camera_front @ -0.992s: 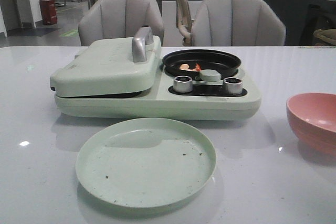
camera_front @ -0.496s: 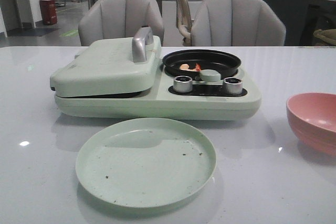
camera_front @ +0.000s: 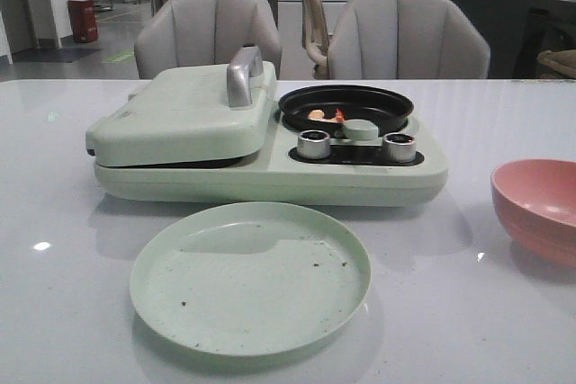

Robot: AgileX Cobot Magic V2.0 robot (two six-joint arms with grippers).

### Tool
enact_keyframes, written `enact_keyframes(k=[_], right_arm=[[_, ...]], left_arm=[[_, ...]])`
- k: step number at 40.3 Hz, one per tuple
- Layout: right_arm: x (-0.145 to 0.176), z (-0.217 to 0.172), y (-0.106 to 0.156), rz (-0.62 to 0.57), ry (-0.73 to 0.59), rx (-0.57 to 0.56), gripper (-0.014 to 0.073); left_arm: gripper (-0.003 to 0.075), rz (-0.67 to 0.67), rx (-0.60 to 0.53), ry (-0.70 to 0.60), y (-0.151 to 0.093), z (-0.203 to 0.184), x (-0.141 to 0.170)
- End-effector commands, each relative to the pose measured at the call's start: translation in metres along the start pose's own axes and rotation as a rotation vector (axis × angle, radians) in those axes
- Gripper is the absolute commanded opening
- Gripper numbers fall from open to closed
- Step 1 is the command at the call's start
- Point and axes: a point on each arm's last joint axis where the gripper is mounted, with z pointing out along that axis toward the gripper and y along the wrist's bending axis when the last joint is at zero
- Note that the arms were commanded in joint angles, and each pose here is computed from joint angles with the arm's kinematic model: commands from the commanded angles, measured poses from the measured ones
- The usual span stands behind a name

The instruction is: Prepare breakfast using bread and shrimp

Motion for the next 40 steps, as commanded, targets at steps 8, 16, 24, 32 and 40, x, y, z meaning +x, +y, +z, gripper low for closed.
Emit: enact_keyframes(k=[8, 16, 24, 32, 40], right_arm=[[-0.0192, -0.0040, -0.0018, 0.073, -0.174, 0.020, 0.0035], [-0.0228, -0.0047, -0.0026, 0.100, -0.215, 0.028, 0.0035], [-0.0227, -0.0047, -0.0025, 0.075, -0.214, 0.031, 0.0035], [-0.0227, -0.0047, -0.0025, 0.074, -0.213, 0.032, 0.0035], [-0.0227, -0.0047, -0.0025, 0.074, -0.213, 0.032, 0.0035]], left_arm=[[0.0101, -0.017, -0.001, -0.104, 0.0002, -0.0021, -0.0072], [0.0101, -0.017, -0.001, -0.104, 0.0002, -0.0021, -0.0072], [0.0101, -0.017, -0.001, -0.104, 0.0002, -0.0021, -0.0072], [0.0101, -0.017, -0.001, -0.104, 0.0002, -0.0021, -0.0072], [0.0101, -0.017, -0.001, -0.104, 0.0002, -0.0021, -0.0072]])
